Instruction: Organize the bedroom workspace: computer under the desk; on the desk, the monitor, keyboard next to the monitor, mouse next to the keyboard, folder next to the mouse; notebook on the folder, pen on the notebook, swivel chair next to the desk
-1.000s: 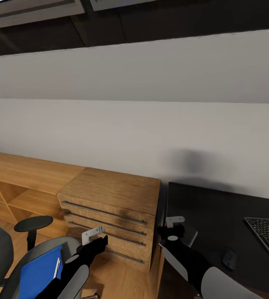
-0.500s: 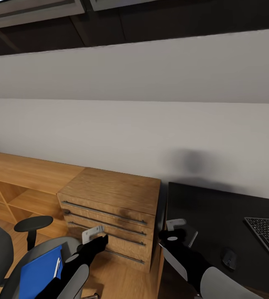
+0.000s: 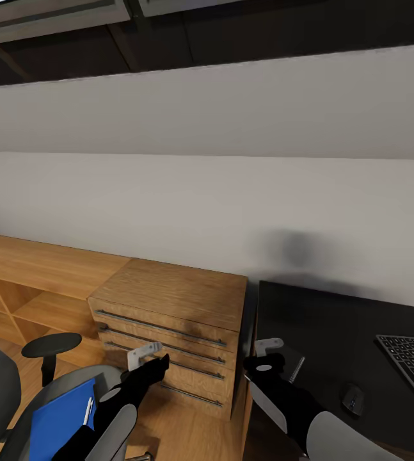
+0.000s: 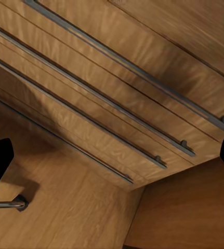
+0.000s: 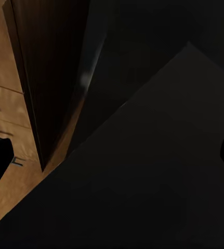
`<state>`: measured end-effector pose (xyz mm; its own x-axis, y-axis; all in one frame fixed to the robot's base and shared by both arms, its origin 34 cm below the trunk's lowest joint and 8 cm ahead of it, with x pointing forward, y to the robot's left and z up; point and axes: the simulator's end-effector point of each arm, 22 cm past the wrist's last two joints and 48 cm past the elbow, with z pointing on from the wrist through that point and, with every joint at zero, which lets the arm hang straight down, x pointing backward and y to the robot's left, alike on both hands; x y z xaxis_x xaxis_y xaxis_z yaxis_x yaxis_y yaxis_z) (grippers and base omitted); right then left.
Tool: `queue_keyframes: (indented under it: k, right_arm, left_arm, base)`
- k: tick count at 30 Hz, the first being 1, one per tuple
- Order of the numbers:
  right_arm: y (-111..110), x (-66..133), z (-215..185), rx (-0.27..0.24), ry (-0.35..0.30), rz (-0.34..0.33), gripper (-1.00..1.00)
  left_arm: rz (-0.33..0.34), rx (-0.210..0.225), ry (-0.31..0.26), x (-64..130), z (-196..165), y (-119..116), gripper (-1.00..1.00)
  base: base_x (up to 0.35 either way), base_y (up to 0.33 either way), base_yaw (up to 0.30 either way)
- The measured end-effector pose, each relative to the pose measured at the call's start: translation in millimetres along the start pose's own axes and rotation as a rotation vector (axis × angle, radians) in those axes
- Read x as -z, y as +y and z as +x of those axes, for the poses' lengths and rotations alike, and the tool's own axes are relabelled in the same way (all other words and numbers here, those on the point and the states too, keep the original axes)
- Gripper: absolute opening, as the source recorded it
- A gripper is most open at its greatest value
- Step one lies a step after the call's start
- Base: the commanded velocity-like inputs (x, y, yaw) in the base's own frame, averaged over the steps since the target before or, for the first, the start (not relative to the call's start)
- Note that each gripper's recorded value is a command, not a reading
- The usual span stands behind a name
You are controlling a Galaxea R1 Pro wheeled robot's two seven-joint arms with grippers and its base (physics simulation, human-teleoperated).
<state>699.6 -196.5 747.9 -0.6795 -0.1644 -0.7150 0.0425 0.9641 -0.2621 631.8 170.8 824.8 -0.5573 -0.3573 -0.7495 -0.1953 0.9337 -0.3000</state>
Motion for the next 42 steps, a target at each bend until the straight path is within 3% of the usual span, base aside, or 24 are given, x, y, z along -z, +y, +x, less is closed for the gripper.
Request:
queue_keyframes:
  k: [16, 42]
  right_arm:
    - [6, -16.2, 16, 0.006, -0.005, 0.002, 1.00]
    - [6, -16.4, 16, 0.008, -0.005, 0.003, 1.00]
  left_arm:
    - [0.002, 0.003, -0.001, -14.2, 17, 6, 1.00]
    - [-0.004, 0.002, 0.002, -15.5, 19, 10, 1.00]
  base:
    - [0.000, 0.000, 0.000]
    - [-0.044, 0.000, 0.000]
